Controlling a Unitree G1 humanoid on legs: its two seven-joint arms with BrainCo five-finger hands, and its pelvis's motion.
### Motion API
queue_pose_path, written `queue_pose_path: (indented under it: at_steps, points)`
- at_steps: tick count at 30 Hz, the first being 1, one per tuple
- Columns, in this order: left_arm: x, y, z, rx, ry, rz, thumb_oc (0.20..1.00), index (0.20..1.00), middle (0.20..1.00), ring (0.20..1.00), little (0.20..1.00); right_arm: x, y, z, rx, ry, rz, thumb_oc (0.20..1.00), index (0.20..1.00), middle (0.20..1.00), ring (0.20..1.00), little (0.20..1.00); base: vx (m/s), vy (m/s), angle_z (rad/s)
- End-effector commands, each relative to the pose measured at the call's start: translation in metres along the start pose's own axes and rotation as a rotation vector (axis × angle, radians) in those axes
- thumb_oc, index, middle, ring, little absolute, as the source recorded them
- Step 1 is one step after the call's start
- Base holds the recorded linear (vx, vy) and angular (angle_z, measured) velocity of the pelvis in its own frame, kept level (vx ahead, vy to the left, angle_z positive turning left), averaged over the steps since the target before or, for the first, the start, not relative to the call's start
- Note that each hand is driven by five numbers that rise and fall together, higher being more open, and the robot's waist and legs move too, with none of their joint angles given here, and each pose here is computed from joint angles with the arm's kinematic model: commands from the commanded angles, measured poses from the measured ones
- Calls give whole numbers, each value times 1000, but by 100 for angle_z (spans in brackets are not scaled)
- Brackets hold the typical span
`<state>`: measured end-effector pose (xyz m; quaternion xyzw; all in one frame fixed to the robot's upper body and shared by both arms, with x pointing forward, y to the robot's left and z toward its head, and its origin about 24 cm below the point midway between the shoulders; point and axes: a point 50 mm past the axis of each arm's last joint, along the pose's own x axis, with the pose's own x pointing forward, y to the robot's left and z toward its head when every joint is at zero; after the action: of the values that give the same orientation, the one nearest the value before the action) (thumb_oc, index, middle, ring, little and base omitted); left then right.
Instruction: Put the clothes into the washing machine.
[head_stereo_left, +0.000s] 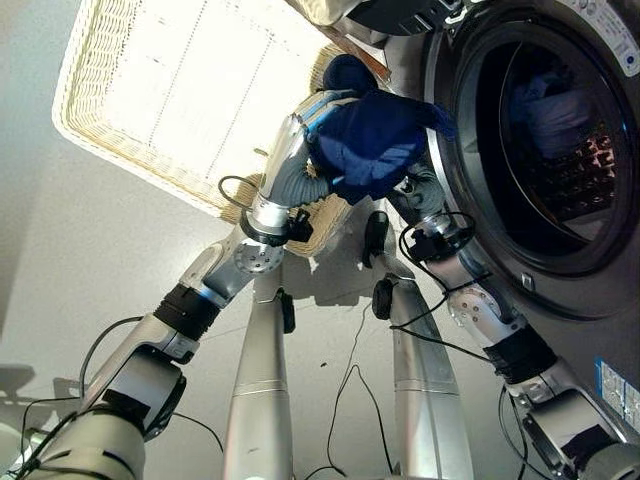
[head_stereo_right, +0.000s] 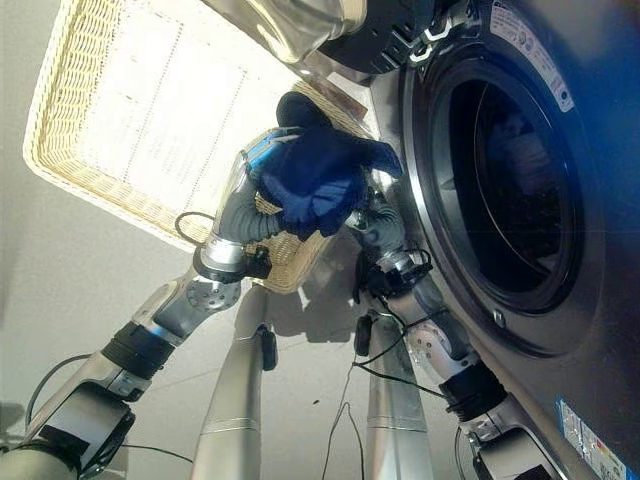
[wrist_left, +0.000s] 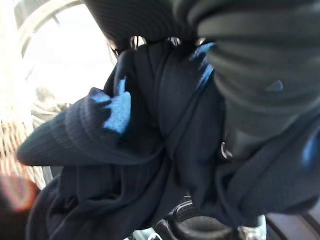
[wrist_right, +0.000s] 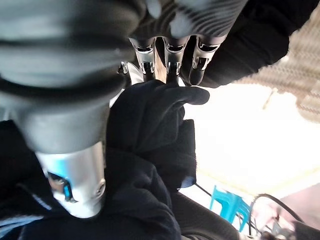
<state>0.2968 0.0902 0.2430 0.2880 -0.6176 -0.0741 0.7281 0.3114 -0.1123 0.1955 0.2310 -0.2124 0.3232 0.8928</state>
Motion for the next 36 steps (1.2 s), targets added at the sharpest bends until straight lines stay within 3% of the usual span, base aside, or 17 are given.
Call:
queue_pose_path:
  at_steps: [1,8,9,10,11,28,29,30,36]
  points:
    - [16,-9,26,-63,-145,-38,200,200,200,200,200,5,34,12,82,-48,206,1000,1000,1000,1000,1000,3,-15,10]
    - [20,-15,26,27,-181,-132,200,200,200,200,200,11,43,12,185,-19,292,1000,1000,1000,1000,1000,4,-9,5]
    - [20,-15,25,40,-186,-145,200,200,200,200,200,12,43,13,185,-19,298,909,909,909,909,909,0,0,0]
    - [21,-16,25,49,-188,-159,200,200,200,200,200,13,43,14,179,-23,297,608,608,608,608,608,0,0,0]
    - [21,-16,25,53,-189,-169,200,200,200,200,200,13,43,16,177,-30,296,200,200,200,200,200,0,0,0]
    - [22,-17,23,67,-162,-214,200,200,200,200,200,13,42,39,113,-203,283,200,200,200,200,200,0,0,0]
    - [22,-17,23,70,-154,-222,545,545,545,545,545,14,41,42,109,-224,277,200,200,200,200,200,0,0,0]
    - [22,-17,23,69,-154,-222,1000,1000,1000,1000,1000,14,41,42,109,-224,277,200,200,200,200,200,0,0,0]
    - [21,-15,20,95,-127,-231,1000,1000,1000,1000,1000,11,38,49,95,-280,262,200,200,200,200,200,0,0,0]
